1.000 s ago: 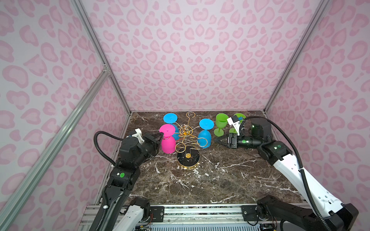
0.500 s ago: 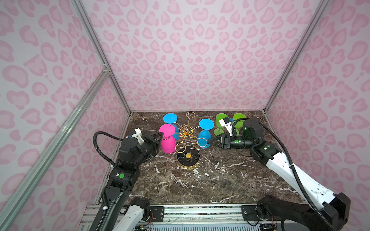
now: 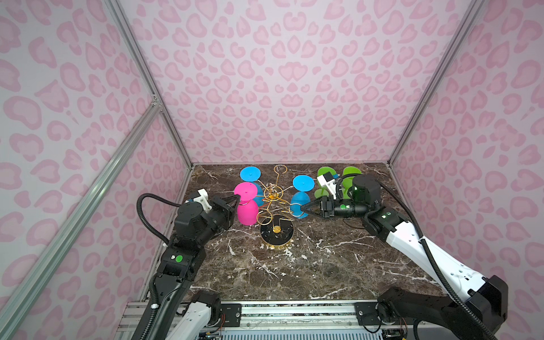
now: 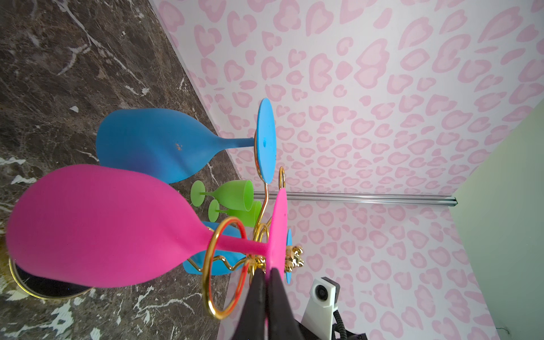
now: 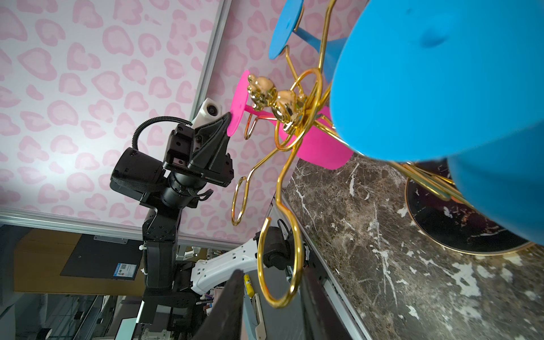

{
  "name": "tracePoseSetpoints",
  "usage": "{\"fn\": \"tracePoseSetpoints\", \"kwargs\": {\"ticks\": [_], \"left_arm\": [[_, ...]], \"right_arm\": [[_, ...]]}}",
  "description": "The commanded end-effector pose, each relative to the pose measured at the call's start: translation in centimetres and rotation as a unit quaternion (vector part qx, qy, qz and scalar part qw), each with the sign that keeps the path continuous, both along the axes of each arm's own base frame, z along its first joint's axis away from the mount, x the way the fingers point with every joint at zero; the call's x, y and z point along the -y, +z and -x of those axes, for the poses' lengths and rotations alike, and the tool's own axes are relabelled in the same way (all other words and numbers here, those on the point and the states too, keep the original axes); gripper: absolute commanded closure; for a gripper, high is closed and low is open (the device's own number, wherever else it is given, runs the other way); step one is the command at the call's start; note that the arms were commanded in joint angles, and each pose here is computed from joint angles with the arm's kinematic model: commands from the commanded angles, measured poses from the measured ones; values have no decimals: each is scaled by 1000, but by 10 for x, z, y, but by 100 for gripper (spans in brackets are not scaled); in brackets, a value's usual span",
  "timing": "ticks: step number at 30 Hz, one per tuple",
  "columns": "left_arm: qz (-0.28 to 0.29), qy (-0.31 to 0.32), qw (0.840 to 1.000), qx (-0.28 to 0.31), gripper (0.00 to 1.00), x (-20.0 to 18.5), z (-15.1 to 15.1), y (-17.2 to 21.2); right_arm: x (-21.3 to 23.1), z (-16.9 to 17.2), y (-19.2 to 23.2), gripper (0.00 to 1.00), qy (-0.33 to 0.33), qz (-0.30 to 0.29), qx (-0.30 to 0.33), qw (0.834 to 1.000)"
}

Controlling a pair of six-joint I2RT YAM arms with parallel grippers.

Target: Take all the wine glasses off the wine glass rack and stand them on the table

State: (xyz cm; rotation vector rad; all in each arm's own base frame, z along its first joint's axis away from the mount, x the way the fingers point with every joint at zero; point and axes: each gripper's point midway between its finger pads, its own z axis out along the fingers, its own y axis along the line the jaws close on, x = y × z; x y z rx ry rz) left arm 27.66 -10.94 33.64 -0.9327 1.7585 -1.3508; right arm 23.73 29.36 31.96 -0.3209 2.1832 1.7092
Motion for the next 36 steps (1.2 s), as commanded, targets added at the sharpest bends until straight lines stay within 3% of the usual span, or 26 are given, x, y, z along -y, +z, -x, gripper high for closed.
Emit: {"fn": "tracePoseSetpoints", "kwargs": {"ticks": [1, 12, 24, 36], "left_arm": [[5, 1, 999, 36, 97, 0, -2, 18], [4, 1, 999, 35, 97, -1, -1, 17], [5, -1, 999, 36, 97, 0, -3, 19], [1, -14, 999, 41, 97, 6, -6, 23]], "right_arm": [[-4, 1, 3, 68, 8, -9, 8, 1000], [-10, 0, -2, 68, 12, -4, 2, 1000], [-12, -2, -5, 90, 13, 0, -3, 1000], [-12, -3, -4, 94, 11, 6, -2, 1000]]}}
